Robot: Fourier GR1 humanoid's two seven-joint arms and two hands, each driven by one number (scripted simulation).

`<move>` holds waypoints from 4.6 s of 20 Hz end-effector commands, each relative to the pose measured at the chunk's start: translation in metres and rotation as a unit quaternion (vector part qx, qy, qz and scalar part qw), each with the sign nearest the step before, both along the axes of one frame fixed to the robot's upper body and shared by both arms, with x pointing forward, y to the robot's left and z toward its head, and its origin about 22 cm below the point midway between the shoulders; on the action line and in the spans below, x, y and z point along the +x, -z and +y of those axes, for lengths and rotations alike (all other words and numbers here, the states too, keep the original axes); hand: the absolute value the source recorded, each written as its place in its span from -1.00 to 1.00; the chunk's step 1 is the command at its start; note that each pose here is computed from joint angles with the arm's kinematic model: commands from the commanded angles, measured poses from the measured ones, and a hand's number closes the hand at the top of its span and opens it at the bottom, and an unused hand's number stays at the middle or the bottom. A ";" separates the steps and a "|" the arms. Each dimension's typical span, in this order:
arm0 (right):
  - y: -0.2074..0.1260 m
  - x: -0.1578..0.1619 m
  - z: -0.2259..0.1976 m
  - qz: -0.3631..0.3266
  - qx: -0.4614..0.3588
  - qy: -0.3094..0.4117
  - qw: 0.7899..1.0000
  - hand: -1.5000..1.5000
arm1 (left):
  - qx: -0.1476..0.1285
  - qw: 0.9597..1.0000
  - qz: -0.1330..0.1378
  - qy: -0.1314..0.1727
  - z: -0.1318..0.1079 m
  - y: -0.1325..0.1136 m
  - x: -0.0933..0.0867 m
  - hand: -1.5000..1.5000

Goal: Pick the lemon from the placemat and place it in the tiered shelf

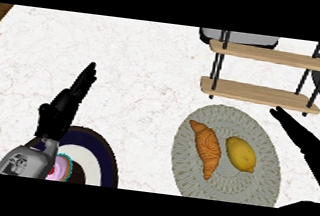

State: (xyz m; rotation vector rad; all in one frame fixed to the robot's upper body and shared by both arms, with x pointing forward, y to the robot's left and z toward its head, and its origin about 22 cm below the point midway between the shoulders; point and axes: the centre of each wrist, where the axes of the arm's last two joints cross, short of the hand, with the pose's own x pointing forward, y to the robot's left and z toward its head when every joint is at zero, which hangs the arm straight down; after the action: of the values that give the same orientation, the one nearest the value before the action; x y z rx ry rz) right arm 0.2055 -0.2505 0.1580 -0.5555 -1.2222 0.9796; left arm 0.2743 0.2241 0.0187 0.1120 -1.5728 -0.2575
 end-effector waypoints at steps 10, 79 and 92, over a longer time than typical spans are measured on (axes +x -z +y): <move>0.010 0.014 0.018 0.010 -0.010 0.019 1.000 -1.00 | -0.006 1.000 -0.002 -0.005 0.000 0.014 -0.006 0.00; 0.052 0.067 0.119 0.194 -0.059 0.065 0.977 1.00 | 0.001 1.000 -0.008 0.025 -0.010 -0.007 0.012 0.00; -0.116 0.112 0.171 0.042 0.085 0.212 0.973 1.00 | -0.003 1.000 0.001 0.013 -0.022 0.003 0.011 0.00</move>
State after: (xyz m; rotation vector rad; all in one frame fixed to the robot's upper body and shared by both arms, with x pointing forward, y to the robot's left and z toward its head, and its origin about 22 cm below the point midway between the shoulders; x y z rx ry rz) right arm 0.3127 -0.1027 0.2269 -0.5152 -1.1690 0.6630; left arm 0.2863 0.2057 0.0179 0.0799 -1.5758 -0.2914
